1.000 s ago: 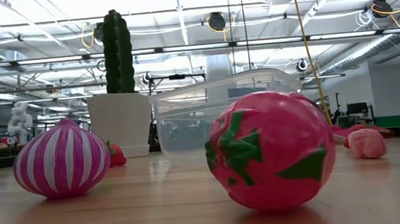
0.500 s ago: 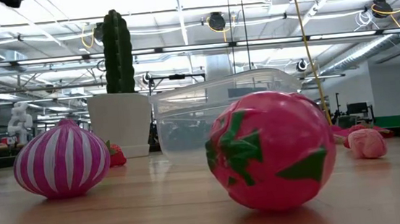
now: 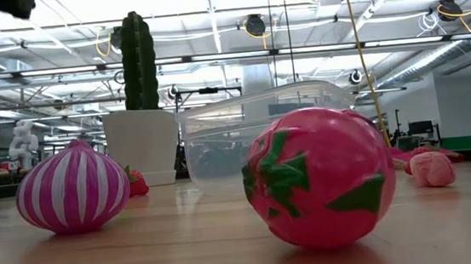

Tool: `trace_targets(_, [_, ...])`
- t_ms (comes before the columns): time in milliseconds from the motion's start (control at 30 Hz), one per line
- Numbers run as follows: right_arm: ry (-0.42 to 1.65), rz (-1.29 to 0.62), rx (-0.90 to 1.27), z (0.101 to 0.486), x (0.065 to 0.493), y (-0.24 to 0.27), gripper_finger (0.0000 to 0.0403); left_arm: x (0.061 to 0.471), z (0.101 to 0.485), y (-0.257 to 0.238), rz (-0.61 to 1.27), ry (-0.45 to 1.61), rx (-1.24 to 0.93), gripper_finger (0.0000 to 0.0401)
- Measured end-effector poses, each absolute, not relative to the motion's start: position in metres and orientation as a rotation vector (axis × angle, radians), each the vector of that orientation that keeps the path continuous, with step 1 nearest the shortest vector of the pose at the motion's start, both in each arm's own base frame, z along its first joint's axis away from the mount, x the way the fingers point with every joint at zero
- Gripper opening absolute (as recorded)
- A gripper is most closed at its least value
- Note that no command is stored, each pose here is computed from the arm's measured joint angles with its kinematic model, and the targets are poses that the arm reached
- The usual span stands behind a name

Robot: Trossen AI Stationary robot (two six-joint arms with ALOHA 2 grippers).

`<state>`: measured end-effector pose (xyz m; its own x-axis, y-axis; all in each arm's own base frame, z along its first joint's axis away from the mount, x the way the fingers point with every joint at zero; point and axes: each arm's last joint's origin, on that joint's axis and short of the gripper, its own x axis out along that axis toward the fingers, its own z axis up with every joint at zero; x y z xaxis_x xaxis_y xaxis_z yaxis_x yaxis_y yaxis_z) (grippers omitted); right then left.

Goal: Pick and placing Produce into tupperware
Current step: Put the watermelon into the transparent bin

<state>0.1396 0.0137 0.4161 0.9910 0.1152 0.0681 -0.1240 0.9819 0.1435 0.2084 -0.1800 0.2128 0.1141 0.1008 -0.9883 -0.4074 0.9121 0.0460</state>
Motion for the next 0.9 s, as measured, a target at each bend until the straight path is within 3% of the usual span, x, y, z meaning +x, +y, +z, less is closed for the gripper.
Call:
trace_targets(267, [-0.060,0.120,0.148,0.416,0.140,0.014,0.0209,0.214,0.192,-0.182,0.461,1.482,-0.211,0.0340])
trace_targets(900, [-0.060,0.121,0.158,0.416,0.140,0.014,0.0209,0.217,0.189,-0.184,0.449,1.446,-0.231,0.0340])
